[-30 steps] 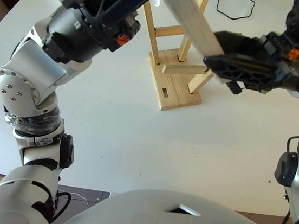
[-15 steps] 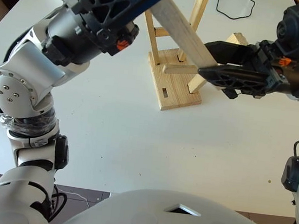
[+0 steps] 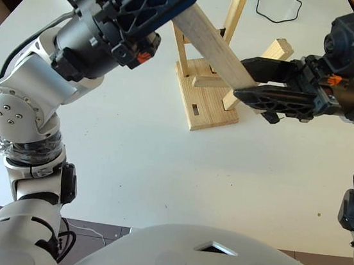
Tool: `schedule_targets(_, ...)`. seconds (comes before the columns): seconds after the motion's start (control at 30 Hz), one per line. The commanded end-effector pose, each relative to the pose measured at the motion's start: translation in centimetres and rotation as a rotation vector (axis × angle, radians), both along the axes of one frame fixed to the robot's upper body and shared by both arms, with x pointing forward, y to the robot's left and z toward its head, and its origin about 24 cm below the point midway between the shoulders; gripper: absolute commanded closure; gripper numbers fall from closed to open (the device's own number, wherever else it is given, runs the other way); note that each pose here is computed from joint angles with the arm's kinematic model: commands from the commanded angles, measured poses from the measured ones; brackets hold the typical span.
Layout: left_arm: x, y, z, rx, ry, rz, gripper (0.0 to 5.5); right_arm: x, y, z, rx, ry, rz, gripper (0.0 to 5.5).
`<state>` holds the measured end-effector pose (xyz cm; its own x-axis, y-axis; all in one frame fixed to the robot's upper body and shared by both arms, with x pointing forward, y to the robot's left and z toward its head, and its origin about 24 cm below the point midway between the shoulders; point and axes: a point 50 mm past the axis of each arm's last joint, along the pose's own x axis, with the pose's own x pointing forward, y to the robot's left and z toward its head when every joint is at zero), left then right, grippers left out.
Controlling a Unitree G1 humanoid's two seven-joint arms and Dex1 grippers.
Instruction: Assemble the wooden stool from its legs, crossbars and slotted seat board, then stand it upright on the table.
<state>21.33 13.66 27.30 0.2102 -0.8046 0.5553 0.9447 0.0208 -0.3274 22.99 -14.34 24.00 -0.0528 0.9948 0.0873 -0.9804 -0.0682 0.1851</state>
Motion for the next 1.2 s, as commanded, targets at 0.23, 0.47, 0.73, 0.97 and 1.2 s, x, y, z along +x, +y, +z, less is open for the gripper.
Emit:
schedule_targets(0.23, 0.8, 1.0, 0.0, 0.022, -0.028, 0.09, 3.41, 0.8, -0.1, -0.3, 0.036, -0.107, -0.083, 2.37)
schedule_targets(0.47, 2.4, 4.8, 1.1, 0.089, -0.117, 0.361, 3.46, 2.5, -1.2, 0.0, 0.041, -0.139, -0.308, 1.43)
schedule_targets(0.73, 3.8, 11.8, -0.8, 0.206, -0.116, 0.779, 3.46, 8.4, -5.7, 1.6, 0.095, -0.211, -0.91, 1.43)
schedule_targets(0.97, 6.7, 9.0, -9.3, 0.388, -0.041, 0.803, 3.46, 13.4, -7.3, -0.3, 0.054, -0.102, -1.227, 1.43)
schedule_targets(1.2, 6.1, 2.8, -13.8, 0.473, -0.17, 0.669, 3.46, 15.2, -9.2, -4.5, -0.072, -0.034, -1.401, 1.43)
